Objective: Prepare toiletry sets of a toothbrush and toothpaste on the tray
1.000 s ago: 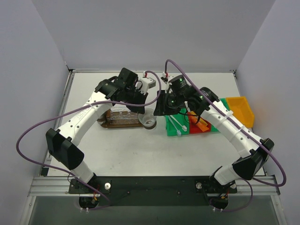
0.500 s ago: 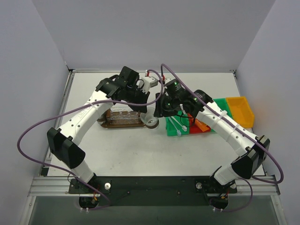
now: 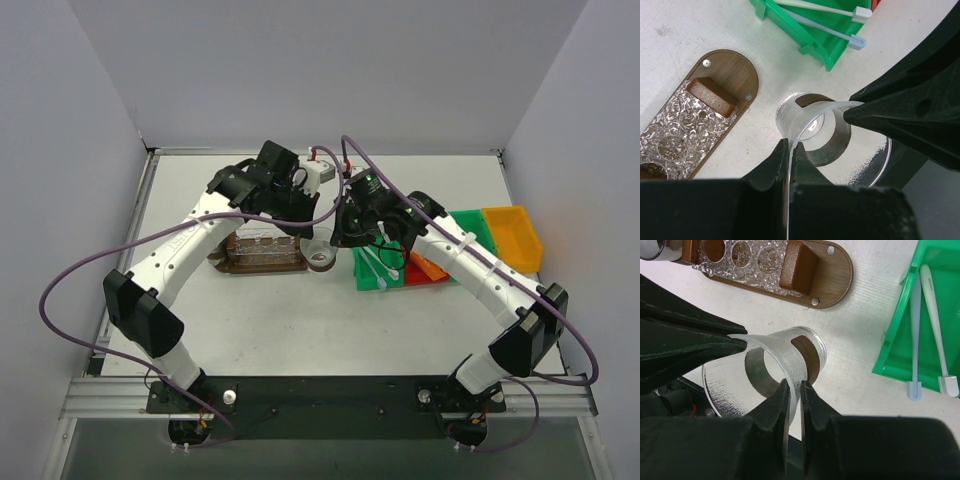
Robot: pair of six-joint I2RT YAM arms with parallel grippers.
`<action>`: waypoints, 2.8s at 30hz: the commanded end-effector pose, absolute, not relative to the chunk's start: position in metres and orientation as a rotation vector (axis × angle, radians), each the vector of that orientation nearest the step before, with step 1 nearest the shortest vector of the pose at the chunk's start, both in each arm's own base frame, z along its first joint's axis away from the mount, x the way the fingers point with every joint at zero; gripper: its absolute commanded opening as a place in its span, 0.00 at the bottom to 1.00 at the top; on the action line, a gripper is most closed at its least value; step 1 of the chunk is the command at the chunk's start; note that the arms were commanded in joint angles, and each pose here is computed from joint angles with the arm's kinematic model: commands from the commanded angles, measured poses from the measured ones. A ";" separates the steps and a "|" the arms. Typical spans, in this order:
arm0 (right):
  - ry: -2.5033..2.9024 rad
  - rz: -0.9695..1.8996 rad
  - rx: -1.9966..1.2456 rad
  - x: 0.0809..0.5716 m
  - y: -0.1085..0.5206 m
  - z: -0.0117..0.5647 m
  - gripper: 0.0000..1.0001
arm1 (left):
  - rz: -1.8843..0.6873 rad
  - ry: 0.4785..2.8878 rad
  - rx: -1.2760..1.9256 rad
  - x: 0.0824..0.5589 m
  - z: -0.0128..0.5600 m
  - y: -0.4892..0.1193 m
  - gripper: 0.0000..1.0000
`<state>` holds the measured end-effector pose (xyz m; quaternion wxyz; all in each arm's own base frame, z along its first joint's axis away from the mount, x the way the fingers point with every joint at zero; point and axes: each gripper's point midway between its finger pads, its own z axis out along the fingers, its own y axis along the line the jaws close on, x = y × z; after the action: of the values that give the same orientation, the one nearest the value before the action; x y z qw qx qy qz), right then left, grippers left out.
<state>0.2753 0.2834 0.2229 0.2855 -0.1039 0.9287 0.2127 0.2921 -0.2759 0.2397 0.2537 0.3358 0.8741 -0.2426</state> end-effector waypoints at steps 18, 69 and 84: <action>2.463 0.487 -0.109 0.280 0.268 0.215 0.00 | -0.822 2.100 0.718 0.312 0.312 -0.304 0.49; 2.372 0.344 0.345 0.368 0.278 0.172 0.00 | -0.382 1.912 0.020 0.340 0.353 -0.138 0.62; 2.387 0.355 0.311 0.379 0.291 0.166 0.00 | -0.377 1.912 0.003 0.342 0.353 -0.134 0.63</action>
<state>0.3579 0.2807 0.1314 0.3050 0.1071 0.9407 0.1030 0.3425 -0.1386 0.3420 0.5459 0.0028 0.8225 -0.1600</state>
